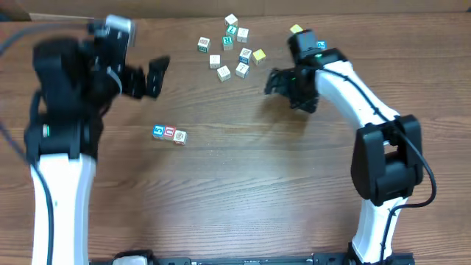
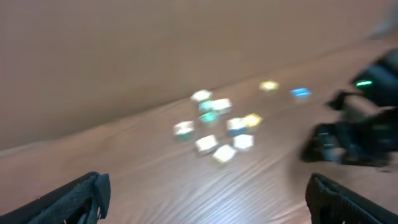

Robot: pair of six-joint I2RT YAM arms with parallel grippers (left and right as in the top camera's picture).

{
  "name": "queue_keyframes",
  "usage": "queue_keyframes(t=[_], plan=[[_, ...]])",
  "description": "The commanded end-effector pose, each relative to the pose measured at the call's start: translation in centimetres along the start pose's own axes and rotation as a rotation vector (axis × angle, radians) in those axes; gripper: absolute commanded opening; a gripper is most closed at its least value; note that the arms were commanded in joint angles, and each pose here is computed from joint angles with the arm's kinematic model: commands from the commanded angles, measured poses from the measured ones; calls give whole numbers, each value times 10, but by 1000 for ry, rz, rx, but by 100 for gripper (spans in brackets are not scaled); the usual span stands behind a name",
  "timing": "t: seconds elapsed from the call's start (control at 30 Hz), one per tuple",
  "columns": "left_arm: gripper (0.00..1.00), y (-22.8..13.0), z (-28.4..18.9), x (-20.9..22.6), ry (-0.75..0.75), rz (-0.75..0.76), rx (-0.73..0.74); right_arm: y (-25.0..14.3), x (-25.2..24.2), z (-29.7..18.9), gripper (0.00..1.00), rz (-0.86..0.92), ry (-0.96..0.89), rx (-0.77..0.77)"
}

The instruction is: Form a horizontal line

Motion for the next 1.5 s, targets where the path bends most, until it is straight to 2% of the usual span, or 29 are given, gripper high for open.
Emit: queue_keyframes(t=[0.0, 0.03, 0.13, 0.3, 0.37, 0.43, 0.5, 0.67, 0.8, 0.97, 1.03, 1.1, 1.17, 1.2, 1.27, 1.3, 1.47], plan=[[100, 8, 45, -32, -457, -41, 16, 10, -18, -18, 100, 64, 22, -5], [100, 4, 57, -30, -485, -46, 20, 13, -24, -19, 100, 77, 17, -6], [100, -20, 112, -9, -395, -98, 89, 18, -33, -21, 100, 51, 10, -12], [99, -71, 202, -9, -101, -96, 210, 18, -34, -21, 100, 28, 7, -13], [100, -79, 219, -12, -3, -89, 219, 18, -35, -21, 100, 29, 6, -14], [100, -92, 240, -13, 163, -115, 216, 18, -36, -21, 100, 31, 5, -11], [100, -100, 252, -14, 233, -145, 203, 16, -36, -21, 100, 32, 2, -5], [100, -132, 290, -12, 263, -325, 184, 12, -38, -21, 100, 37, -9, 16], [100, -158, 318, -12, 261, -332, 230, 12, -38, -21, 100, 37, -9, 16], [98, -174, 338, -11, 254, -335, 290, 11, -39, -21, 100, 39, -12, 23], [90, -177, 340, -11, 256, -335, 296, 11, -39, -20, 100, 39, -12, 23], [75, -177, 340, -10, 257, -334, 293, 11, -39, -20, 100, 39, -12, 23], [65, -174, 341, -9, 255, -333, 277, 11, -39, -20, 100, 39, -12, 23], [53, -173, 341, -9, 254, -333, 274, 11, -39, -20, 100, 39, -12, 24], [36, -175, 341, -9, 256, -333, 284, 11, -39, -20, 100, 39, -13, 24], [33, -177, 340, -9, 258, -333, 291, 10, -39, -20, 100, 40, -14, 26], [29, -178, 339, -9, 260, -333, 302, 9, -40, -20, 100, 41, -17, 33]])
Point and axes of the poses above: each gripper's point midway between its finger pads, its own z axis out along the fingers, its own x axis along the line the jaws close on, y = z × x, the point moved 5 cm from there along -z, back along the fingers, and after that the axes turned 6 degrees about -z, right-handed, at the moved point
